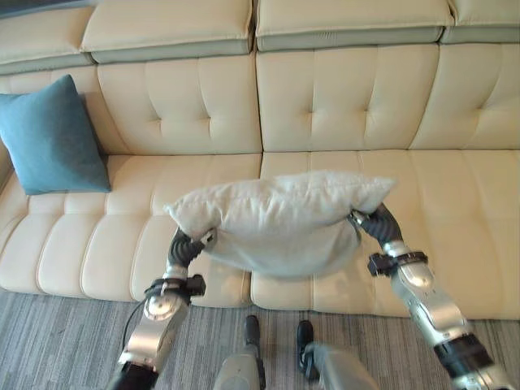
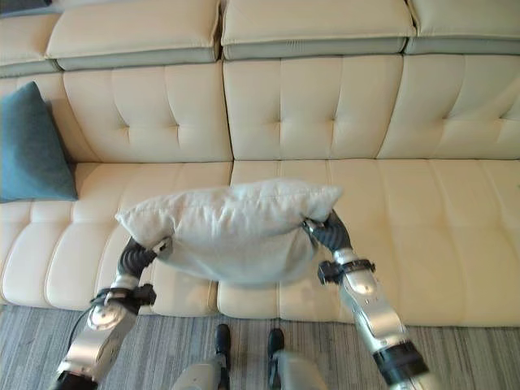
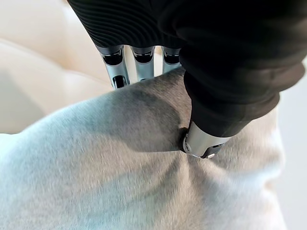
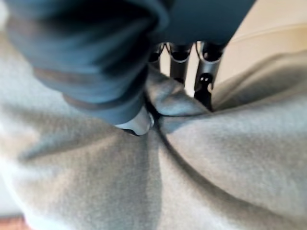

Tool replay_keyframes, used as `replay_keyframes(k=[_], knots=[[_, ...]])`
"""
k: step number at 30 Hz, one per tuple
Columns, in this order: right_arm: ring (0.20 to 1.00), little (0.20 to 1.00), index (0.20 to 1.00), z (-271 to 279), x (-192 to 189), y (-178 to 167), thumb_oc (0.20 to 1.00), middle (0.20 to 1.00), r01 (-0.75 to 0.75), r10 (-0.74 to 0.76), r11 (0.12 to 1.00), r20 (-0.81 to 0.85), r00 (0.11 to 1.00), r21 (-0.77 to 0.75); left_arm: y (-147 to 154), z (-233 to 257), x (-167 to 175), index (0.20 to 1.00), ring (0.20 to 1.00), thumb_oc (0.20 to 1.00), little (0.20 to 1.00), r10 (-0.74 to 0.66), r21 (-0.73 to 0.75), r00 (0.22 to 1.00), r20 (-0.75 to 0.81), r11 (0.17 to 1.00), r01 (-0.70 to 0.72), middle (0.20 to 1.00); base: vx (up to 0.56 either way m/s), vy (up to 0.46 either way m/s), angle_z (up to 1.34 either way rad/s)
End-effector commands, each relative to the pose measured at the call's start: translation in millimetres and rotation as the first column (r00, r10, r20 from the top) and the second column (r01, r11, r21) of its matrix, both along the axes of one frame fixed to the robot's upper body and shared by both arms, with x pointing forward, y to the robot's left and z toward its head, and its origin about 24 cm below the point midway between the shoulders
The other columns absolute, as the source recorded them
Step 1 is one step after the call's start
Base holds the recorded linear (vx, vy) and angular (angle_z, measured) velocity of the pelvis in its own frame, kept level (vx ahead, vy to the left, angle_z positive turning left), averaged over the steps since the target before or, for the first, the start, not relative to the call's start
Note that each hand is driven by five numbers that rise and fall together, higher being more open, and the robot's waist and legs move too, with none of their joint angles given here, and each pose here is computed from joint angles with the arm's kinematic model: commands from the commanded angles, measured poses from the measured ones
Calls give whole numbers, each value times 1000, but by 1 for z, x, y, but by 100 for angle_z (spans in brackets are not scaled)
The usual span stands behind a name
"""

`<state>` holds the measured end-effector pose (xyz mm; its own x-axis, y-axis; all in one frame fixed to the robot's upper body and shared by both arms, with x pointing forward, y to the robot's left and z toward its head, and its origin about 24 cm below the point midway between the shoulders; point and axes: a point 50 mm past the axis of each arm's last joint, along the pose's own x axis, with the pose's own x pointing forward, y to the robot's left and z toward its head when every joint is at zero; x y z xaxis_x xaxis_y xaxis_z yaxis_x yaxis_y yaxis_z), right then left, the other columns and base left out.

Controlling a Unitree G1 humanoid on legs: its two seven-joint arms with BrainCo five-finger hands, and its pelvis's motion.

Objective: Pick up all the scattered cushions and arrange them neatly on the sofa.

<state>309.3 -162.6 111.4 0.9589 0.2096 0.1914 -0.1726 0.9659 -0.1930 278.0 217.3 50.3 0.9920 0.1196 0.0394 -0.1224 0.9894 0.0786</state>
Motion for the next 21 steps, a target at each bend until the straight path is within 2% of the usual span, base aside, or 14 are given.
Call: replay_keyframes(k=[1, 2, 7, 11, 12, 15, 21], knots=[[200, 200, 200, 50, 2, 49, 200, 200, -152, 127, 986, 281, 951, 67, -26, 56, 22, 200, 200, 200, 200, -117, 77, 953, 279, 992, 99, 200, -74, 142, -2], [200, 200, 200, 64, 10, 62, 200, 200, -161, 127, 984, 319, 939, 83, -31, 73, 34, 200, 200, 200, 200, -124, 100, 936, 330, 990, 96, 200, -70, 95, 4], [200, 200, 200, 84, 26, 74, 200, 200, -142, 99, 985, 357, 929, 96, -34, 99, 56, 200, 200, 200, 200, -120, 155, 915, 384, 986, 64, 200, -57, 79, -3], [200, 200, 200, 113, 48, 87, 200, 200, -121, 65, 985, 382, 922, 124, -36, 140, 85, 200, 200, 200, 200, -97, 208, 890, 446, 978, 3, 200, -58, 58, -4], [200, 200, 200, 114, 48, 87, 200, 200, -121, 64, 985, 384, 921, 125, -36, 141, 86, 200, 200, 200, 200, -98, 208, 889, 447, 978, 3, 200, -50, 40, -1], [200, 200, 200, 144, 70, 83, 200, 200, -33, -18, 992, 396, 918, 123, -37, 184, 111, 200, 200, 200, 200, -71, 253, 874, 481, 966, -61, 200, -36, 48, 2], [200, 200, 200, 181, 89, 59, 200, 200, 88, -130, 989, 402, 906, 120, -32, 221, 124, 200, 200, 200, 200, -32, 312, 859, 511, 938, -151, 200, -8, 23, 3]])
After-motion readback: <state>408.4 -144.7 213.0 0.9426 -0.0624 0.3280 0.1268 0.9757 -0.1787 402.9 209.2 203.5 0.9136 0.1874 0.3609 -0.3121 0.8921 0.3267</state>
